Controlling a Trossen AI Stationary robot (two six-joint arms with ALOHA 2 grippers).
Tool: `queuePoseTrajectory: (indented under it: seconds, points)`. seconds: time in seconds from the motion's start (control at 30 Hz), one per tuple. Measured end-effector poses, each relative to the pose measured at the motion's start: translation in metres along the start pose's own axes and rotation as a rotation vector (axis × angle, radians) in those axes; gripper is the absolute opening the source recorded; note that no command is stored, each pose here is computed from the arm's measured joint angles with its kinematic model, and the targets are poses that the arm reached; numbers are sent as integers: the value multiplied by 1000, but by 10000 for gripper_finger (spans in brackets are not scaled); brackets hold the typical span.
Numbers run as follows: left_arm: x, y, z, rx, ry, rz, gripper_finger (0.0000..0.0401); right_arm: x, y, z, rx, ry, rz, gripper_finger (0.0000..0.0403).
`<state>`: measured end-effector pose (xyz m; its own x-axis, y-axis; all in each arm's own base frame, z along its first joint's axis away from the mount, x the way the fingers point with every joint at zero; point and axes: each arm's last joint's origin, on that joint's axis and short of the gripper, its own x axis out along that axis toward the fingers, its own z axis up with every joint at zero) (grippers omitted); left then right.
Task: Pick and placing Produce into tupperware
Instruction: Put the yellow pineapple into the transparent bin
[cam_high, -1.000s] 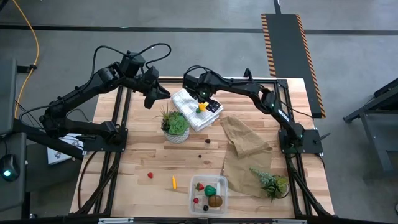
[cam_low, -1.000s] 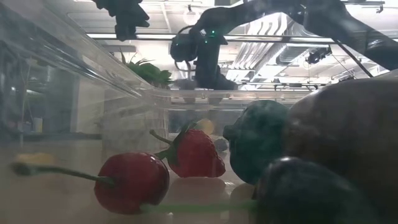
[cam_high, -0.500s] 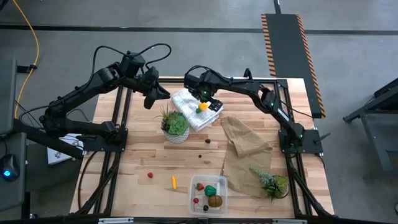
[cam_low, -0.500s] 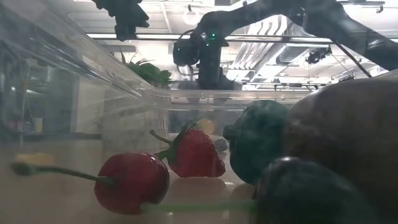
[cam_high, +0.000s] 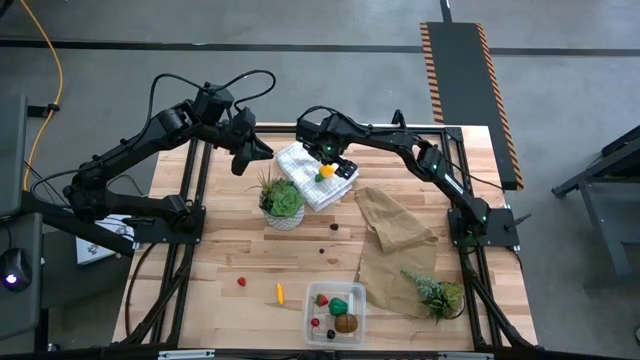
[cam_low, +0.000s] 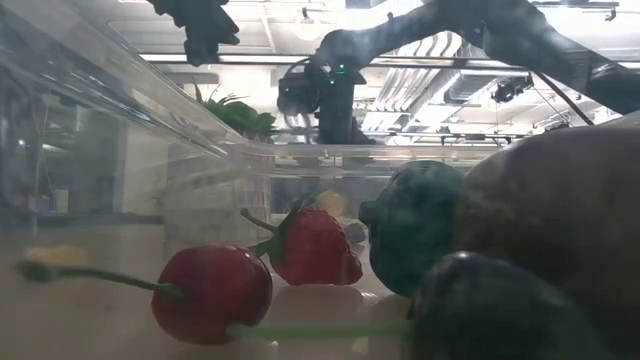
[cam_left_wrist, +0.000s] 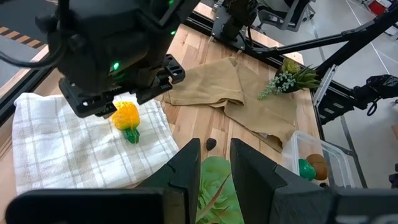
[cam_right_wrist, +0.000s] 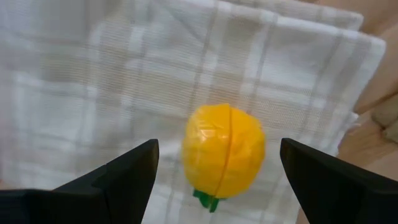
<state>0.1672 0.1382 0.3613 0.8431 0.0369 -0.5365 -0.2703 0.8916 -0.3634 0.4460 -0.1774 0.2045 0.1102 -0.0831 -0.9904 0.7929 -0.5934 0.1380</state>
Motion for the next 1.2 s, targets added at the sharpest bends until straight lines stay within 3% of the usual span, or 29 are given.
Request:
queuePoseTrajectory:
  seconds: [0.87, 1.2]
  points:
    - [0, 0, -1, -4, 7, 8, 76, 21, 5, -2, -15, 43, -12, 325]
    - [0, 0, -1, 4, 7, 8, 76, 22, 6, 2, -8, 34, -13, 279]
